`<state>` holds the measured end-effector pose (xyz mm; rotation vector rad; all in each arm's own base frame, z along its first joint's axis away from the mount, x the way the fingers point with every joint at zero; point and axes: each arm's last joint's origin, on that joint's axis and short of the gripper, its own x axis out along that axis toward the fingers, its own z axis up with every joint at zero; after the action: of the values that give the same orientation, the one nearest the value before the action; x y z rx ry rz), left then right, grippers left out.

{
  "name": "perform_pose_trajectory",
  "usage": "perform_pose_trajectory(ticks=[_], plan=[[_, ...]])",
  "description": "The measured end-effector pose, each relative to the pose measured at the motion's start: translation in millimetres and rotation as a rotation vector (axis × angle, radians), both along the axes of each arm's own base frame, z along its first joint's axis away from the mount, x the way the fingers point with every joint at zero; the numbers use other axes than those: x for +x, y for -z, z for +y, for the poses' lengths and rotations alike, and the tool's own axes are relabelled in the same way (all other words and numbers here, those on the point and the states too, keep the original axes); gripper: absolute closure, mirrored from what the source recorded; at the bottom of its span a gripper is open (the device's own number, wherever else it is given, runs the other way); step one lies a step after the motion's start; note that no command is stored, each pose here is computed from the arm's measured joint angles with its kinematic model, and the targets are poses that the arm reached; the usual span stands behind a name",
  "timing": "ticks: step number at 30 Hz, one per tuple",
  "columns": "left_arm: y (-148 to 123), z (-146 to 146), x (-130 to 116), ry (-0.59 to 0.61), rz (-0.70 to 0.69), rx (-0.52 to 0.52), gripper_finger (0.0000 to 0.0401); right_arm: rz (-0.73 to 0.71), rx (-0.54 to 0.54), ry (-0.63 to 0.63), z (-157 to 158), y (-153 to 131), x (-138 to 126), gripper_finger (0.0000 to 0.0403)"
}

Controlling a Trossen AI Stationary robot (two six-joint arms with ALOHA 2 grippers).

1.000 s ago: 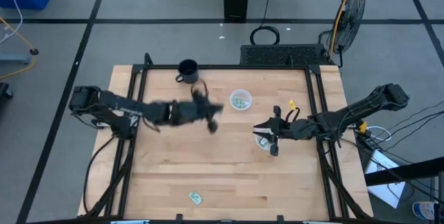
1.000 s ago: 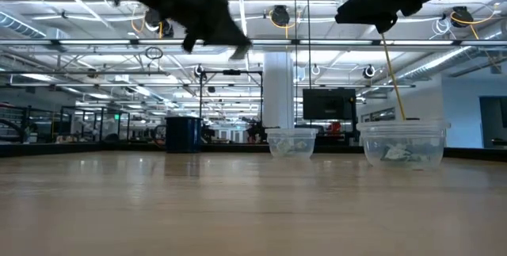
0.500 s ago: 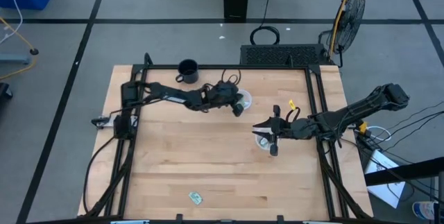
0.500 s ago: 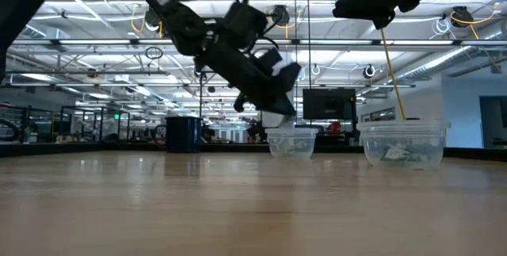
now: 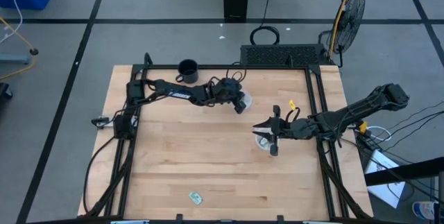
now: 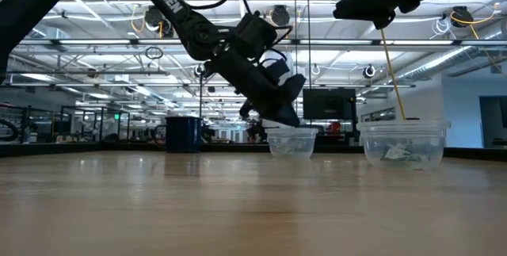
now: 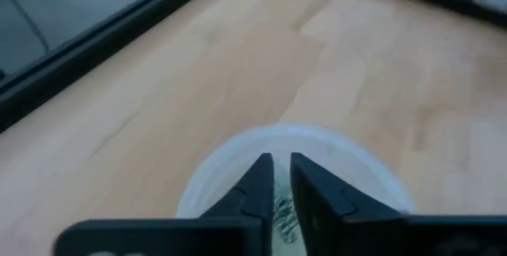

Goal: Pick and place items into bin
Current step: Put the stevia packet into the bottom transparent bin

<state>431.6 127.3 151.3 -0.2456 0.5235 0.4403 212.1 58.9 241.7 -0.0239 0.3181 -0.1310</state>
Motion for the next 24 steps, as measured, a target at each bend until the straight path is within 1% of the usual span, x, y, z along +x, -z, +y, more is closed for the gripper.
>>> perform_pose_trajectory(ticks=[4, 6, 7, 10, 13, 17, 20, 22, 24], plan=[[1.4, 1.3, -2.3, -0.034, 0.033, 0.016, 0.0312, 0.002, 0.001, 0.001, -0.1, 0.2, -0.1, 0.0312], [-8.3, 0.3, -6.0, -0.029, 0.038, 0.018, 0.0297, -0.001, 0.002, 0.000, 0.0, -0.1, 0.0, 0.0312], [-19.7, -0.5, -7.7, -0.011, 0.018, 0.031, 0.0290, 0.000, 0.002, 0.000, -0.1, 0.0, 0.0, 0.0312], [-69.0, -6.8, -20.1, 0.050, -0.044, 0.066, 0.0280, 0.007, 0.000, 0.000, 0.0, 0.7, -0.2, 0.0312], [-113.3, -19.5, -44.2, 0.106, -0.037, 0.074, 0.0277, 0.023, -0.009, -0.003, -0.2, 2.1, -0.7, 0.0312], [-166.1, -43.7, -90.9, 0.201, -0.001, 0.044, 0.0277, 0.049, 0.009, -0.054, 0.9, 4.2, -1.2, 0.0312], [-191.0, -63.8, -125.6, 0.236, 0.050, 0.027, 0.0277, 0.040, 0.018, -0.106, 2.7, 4.5, 1.9, 0.0312], [-201.5, -75.5, -144.5, 0.243, 0.081, 0.027, 0.0277, 0.035, 0.016, -0.132, 5.3, 8.6, 8.7, 0.0311], [-210.0, -85.4, -159.7, 0.232, 0.095, 0.035, 0.0277, 0.022, 0.006, -0.196, 10.3, 15.5, 19.6, 0.0307]])
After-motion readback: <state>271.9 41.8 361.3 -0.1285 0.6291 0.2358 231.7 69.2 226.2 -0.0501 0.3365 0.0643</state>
